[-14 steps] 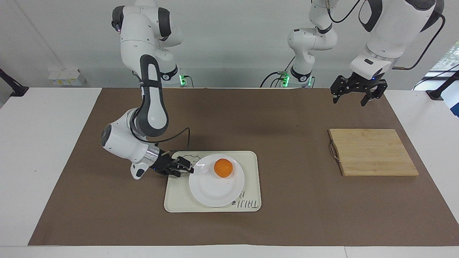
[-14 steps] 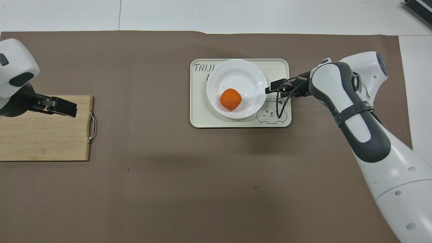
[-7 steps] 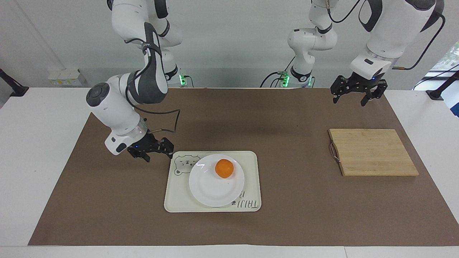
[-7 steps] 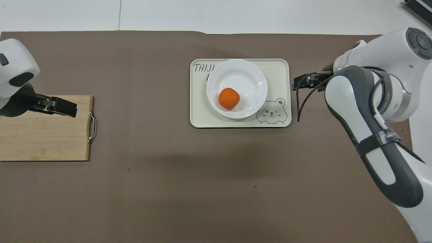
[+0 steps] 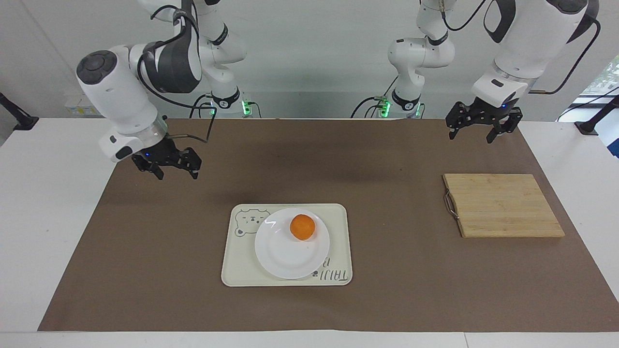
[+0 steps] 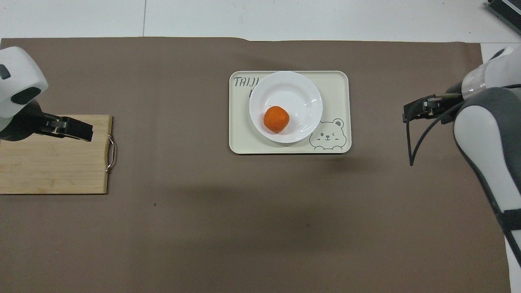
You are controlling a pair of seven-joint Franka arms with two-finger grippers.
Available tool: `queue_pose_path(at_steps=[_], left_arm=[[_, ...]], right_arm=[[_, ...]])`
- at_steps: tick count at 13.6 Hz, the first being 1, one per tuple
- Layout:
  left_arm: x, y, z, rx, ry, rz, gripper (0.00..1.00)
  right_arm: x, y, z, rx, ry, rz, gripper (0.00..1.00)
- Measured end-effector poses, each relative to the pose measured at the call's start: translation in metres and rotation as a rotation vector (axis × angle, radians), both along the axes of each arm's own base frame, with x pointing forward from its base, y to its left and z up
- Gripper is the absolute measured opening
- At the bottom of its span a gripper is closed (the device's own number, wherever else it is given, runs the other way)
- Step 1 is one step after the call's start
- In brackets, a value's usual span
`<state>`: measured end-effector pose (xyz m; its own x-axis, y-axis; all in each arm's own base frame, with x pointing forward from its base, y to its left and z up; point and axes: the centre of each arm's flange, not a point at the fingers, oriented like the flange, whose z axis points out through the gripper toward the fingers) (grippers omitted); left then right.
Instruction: Place orange and plate with both arms
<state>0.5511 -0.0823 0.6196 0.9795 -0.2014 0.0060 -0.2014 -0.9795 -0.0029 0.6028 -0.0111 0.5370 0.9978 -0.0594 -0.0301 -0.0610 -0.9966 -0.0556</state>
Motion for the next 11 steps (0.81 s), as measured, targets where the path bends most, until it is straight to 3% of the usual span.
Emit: queue_pose_path(at_steps=[4, 11], left_arm=[[0.000, 0.000, 0.000, 0.000, 0.000, 0.000, 1.00], [0.000, 0.000, 0.000, 0.000, 0.000, 0.000, 1.00]], right_arm=[[-0.033, -0.054, 0.037, 0.008, 0.023, -0.071, 1.00], [-0.077, -0.058, 0.113, -0.039, -0.027, -0.047, 1.00]])
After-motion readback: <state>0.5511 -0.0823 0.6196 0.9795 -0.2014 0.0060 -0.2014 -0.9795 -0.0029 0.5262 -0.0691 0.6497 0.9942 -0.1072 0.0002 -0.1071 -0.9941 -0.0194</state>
